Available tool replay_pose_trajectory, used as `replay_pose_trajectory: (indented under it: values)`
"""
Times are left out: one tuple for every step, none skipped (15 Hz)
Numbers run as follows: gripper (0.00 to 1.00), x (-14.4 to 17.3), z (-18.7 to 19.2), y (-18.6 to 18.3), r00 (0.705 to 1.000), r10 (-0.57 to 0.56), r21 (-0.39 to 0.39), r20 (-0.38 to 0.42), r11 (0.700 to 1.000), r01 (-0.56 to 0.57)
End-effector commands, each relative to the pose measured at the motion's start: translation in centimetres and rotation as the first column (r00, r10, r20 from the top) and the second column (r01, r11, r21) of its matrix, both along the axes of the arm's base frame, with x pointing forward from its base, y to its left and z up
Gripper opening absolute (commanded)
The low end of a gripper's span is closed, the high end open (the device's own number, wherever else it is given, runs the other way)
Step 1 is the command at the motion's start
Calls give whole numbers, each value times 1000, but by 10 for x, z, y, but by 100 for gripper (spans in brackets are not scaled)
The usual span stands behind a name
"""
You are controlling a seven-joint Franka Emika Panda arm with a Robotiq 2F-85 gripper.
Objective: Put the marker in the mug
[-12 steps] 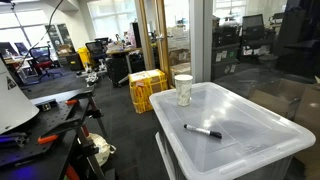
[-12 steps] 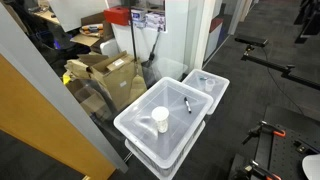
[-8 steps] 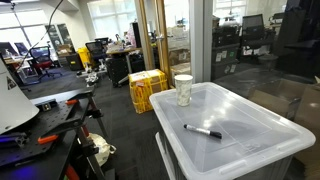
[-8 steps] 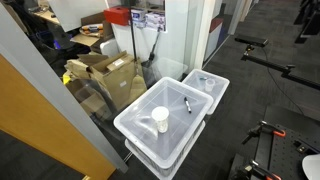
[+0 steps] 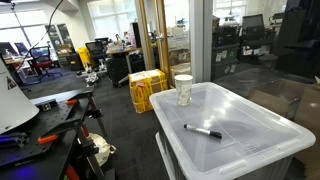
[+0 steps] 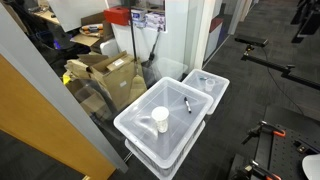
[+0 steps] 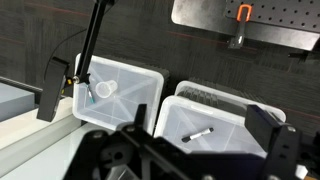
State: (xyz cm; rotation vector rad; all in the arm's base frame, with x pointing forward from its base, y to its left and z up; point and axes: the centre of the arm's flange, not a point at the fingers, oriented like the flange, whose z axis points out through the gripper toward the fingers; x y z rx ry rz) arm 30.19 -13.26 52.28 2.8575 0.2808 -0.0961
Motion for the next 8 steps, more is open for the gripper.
replay_pose_trajectory:
  values:
    - [100,24,-5,-9,997,25,-14,69,1000,-24]
    - [100,32,-7,-13,995,29,-13,98,1000,-27]
    - [100,38,-8,-16,991,28,-15,127,1000,-26]
    - [100,46,-10,-18,987,30,-6,160,1000,-30]
    - [100,53,-13,-21,981,31,-2,193,1000,-31]
    - [100,60,-15,-23,974,32,9,224,999,-35]
    - [100,69,-19,-26,966,32,28,258,999,-40]
    - [100,77,-23,-27,956,26,46,291,998,-41]
